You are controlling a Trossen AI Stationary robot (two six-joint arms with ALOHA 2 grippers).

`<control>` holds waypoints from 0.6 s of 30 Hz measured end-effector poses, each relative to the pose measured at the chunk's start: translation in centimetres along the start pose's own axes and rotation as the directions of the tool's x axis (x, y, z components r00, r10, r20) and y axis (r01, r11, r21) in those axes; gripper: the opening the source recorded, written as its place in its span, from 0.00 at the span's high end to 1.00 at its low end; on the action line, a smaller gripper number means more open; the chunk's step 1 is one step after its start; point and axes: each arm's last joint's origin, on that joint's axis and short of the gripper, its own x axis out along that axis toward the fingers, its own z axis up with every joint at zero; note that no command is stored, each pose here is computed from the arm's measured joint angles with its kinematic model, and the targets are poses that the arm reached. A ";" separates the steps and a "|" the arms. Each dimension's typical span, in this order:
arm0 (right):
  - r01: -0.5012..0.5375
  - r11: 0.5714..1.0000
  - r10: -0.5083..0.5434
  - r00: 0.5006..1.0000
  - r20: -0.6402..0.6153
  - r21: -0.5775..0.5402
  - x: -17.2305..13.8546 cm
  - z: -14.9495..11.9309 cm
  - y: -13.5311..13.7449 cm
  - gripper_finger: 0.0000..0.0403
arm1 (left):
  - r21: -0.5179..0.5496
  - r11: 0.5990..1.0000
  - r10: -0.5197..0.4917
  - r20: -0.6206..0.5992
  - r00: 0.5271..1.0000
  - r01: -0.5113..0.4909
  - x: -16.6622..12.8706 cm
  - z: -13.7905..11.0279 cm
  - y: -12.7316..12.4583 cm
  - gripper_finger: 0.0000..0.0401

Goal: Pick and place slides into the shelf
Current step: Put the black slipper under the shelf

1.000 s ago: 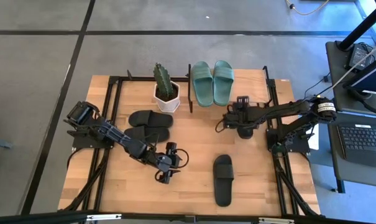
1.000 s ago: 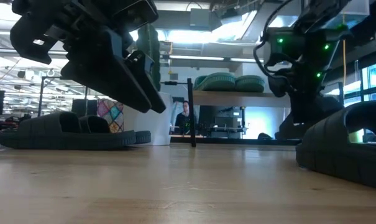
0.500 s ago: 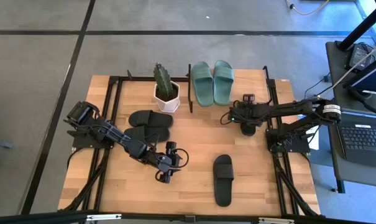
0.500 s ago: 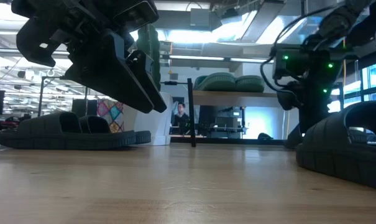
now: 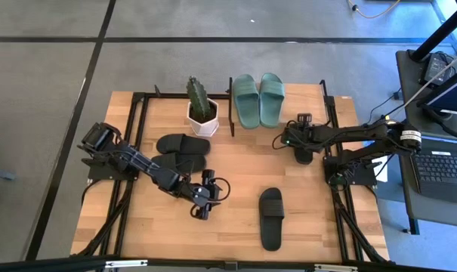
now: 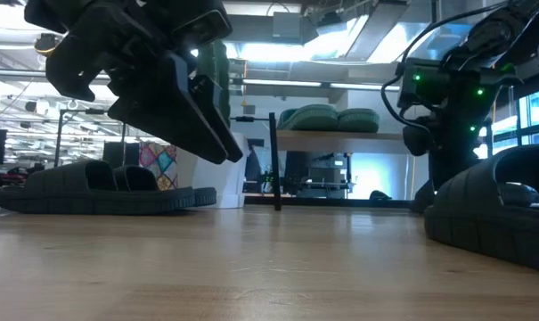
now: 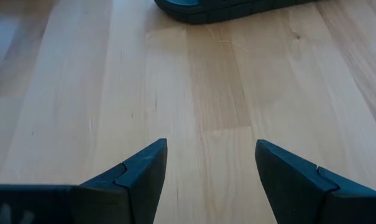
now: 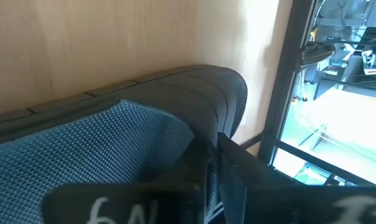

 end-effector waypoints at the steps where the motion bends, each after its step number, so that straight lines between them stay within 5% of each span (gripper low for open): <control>1: 0.000 1.000 0.000 1.000 0.000 -0.001 0.0 0.0 0.0 0.93 | 0.000 1.000 0.000 0.000 1.000 0.000 0.0 0.0 0.0 0.41; 11: -0.007 0.998 0.007 1.000 0.005 0.055 0.0 0.0 0.0 0.90 | 0.019 0.999 0.036 -0.049 0.998 -0.035 0.0 -0.5 0.2 0.41; 18: -0.015 0.999 0.016 1.000 0.007 -0.047 0.0 0.0 0.0 0.89 | 0.006 0.996 0.091 -0.039 0.995 -0.090 0.2 -0.3 0.9 0.41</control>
